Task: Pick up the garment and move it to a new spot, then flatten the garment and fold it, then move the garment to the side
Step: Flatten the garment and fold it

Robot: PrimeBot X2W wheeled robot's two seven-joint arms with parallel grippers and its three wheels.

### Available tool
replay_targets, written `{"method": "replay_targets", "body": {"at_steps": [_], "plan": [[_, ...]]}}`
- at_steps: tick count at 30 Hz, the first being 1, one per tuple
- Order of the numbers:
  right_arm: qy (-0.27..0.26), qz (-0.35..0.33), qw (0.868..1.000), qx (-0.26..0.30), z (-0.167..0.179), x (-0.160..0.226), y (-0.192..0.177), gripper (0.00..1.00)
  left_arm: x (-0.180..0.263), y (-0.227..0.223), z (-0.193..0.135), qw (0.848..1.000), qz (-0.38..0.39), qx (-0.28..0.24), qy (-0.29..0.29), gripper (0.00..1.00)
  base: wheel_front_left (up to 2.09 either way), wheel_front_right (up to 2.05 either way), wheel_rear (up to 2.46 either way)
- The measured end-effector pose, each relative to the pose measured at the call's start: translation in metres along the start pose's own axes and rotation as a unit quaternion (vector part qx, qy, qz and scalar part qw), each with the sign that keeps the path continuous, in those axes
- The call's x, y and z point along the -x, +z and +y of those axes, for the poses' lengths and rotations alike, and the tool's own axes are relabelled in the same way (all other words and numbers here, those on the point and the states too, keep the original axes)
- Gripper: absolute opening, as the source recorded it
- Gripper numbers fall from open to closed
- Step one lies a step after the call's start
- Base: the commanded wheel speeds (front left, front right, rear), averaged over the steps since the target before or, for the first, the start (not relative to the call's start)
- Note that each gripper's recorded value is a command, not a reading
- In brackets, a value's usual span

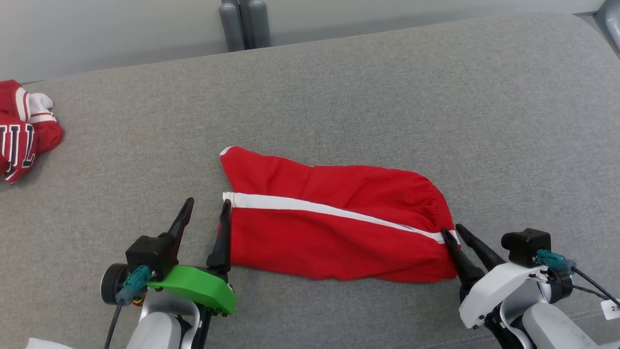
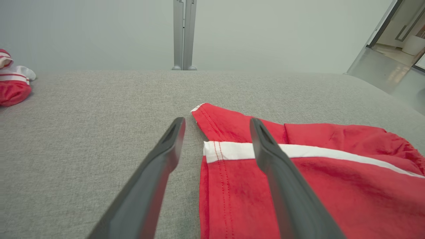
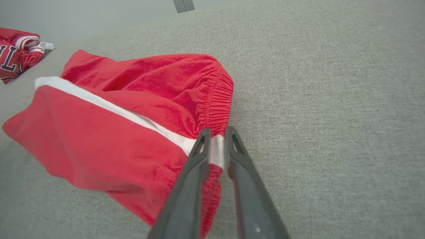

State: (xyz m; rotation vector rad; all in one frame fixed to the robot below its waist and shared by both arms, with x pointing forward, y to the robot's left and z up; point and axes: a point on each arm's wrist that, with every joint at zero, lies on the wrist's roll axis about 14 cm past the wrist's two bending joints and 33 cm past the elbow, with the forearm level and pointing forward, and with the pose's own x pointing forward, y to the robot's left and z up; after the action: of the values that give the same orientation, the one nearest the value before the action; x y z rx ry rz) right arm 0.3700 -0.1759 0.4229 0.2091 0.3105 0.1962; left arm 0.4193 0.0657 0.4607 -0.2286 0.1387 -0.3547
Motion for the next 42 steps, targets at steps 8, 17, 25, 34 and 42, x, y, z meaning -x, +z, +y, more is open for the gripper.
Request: {"method": "replay_targets", "body": {"at_steps": [8,17,25,34,42], "plan": [[0.01,0.028,0.999,-0.015,0.001,-0.006,-0.009,1.0,0.006,0.001,0.009,1.0,-0.005,0.003,0.017,1.0,0.0,0.0,0.0],[0.044,0.064,0.996,-0.036,0.02,-0.01,-0.018,0.13,0.007,-0.004,0.013,1.0,0.0,0.005,0.023,1.0,0.0,0.0,0.0],[0.046,0.028,0.999,-0.003,0.011,-0.013,0.004,0.0,0.005,-0.005,0.013,1.0,0.003,0.005,0.021,1.0,0.0,0.0,0.0],[0.056,-0.001,0.998,0.038,0.015,-0.007,0.019,0.0,-0.002,-0.038,-0.009,0.992,0.106,0.067,-0.014,1.0,0.0,0.0,0.0],[0.065,0.01,0.997,0.042,0.024,-0.007,0.01,0.0,-0.018,-0.051,-0.008,0.981,0.179,0.066,-0.026,1.0,0.0,0.0,0.0]]}}
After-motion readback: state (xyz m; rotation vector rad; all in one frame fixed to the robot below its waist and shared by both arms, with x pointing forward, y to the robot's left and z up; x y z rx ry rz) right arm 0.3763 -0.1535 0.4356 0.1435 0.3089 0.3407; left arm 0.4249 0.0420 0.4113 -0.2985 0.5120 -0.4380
